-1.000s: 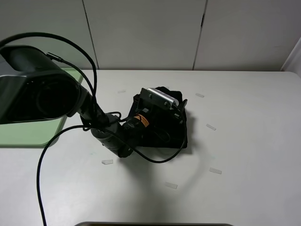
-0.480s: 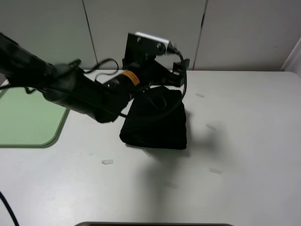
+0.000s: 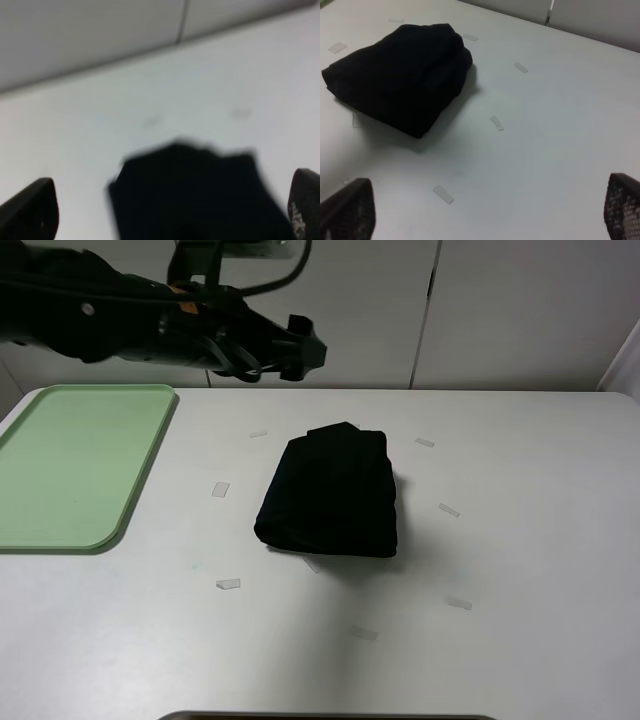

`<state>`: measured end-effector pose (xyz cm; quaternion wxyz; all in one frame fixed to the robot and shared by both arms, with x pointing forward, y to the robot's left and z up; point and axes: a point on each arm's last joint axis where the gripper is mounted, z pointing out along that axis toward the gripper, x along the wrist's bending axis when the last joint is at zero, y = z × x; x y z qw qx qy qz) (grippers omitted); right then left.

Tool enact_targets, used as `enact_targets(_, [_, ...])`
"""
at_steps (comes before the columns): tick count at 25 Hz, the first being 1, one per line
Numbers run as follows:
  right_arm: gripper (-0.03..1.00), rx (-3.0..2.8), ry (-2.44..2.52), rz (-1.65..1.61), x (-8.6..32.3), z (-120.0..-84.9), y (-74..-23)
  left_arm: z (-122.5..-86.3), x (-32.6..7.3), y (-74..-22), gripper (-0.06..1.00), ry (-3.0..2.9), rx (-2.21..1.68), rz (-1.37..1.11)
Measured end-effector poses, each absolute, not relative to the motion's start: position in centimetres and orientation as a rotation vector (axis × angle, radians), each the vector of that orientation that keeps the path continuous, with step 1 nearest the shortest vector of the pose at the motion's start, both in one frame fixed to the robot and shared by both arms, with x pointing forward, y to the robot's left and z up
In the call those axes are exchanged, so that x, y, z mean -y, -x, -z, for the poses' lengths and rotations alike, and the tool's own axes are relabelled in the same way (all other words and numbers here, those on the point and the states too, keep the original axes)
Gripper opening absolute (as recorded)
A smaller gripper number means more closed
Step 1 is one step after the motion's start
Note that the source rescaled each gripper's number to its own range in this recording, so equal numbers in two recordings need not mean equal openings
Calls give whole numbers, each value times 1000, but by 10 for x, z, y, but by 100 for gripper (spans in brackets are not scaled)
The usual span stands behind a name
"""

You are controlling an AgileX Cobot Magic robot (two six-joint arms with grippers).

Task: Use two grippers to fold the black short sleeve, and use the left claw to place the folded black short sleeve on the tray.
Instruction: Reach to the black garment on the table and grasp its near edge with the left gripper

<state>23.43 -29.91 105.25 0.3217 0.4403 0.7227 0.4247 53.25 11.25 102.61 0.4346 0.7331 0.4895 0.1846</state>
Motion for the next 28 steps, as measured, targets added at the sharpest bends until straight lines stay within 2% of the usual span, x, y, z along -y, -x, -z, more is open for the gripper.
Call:
enact_targets(8, [100,-1898,-1156,-1115,299,-1053,-234,-1021,-166,-525,89,-1927,-1563,-215])
enact_targets(15, [100,-1898,-1156,-1115,299,-1053,-234,-1001,-168,-525,88,-1988,-1438,194])
enact_targets(28, [100,-1898,-1156,-1116,299,-1053,-234,-922,-190,-562,88,-1914,-1615,305])
